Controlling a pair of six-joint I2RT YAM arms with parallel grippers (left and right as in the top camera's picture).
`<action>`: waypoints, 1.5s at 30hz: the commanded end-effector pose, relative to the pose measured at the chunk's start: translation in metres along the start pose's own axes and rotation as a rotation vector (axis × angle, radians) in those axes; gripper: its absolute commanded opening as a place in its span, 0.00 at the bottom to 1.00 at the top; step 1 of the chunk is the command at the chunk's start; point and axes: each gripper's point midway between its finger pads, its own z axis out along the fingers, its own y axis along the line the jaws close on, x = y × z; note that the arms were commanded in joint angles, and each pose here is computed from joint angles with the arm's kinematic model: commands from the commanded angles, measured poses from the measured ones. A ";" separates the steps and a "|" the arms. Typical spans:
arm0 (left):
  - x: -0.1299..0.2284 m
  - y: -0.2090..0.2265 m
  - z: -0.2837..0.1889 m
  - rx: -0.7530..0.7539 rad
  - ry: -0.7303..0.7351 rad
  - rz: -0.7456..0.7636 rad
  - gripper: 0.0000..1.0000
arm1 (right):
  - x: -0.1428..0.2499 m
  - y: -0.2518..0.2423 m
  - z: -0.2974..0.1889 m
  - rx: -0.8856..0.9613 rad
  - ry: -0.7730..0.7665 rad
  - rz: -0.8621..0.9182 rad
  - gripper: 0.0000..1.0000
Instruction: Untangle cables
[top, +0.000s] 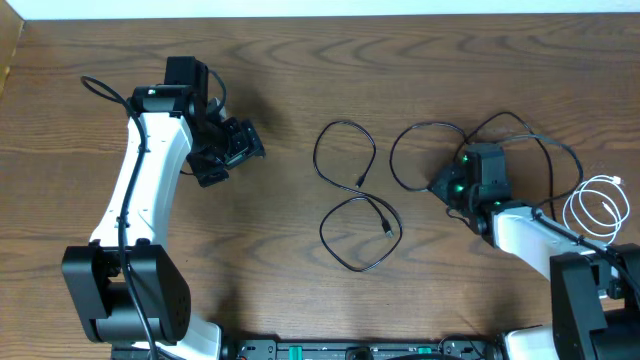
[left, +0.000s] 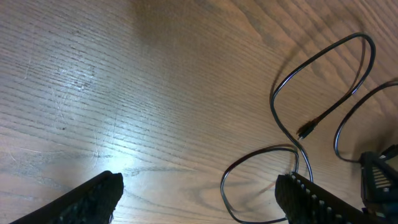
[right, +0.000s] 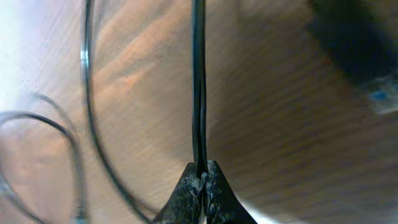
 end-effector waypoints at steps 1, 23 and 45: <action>0.001 -0.001 0.000 -0.007 0.002 0.015 0.84 | -0.026 -0.005 -0.006 0.045 -0.041 -0.211 0.01; 0.011 -0.014 0.004 -0.008 0.016 0.063 0.84 | -0.261 -0.076 -0.241 0.737 -0.410 -0.177 0.01; 0.011 -0.014 0.004 -0.009 0.016 0.063 0.84 | -0.250 -0.116 -0.241 0.630 -0.308 -0.062 0.67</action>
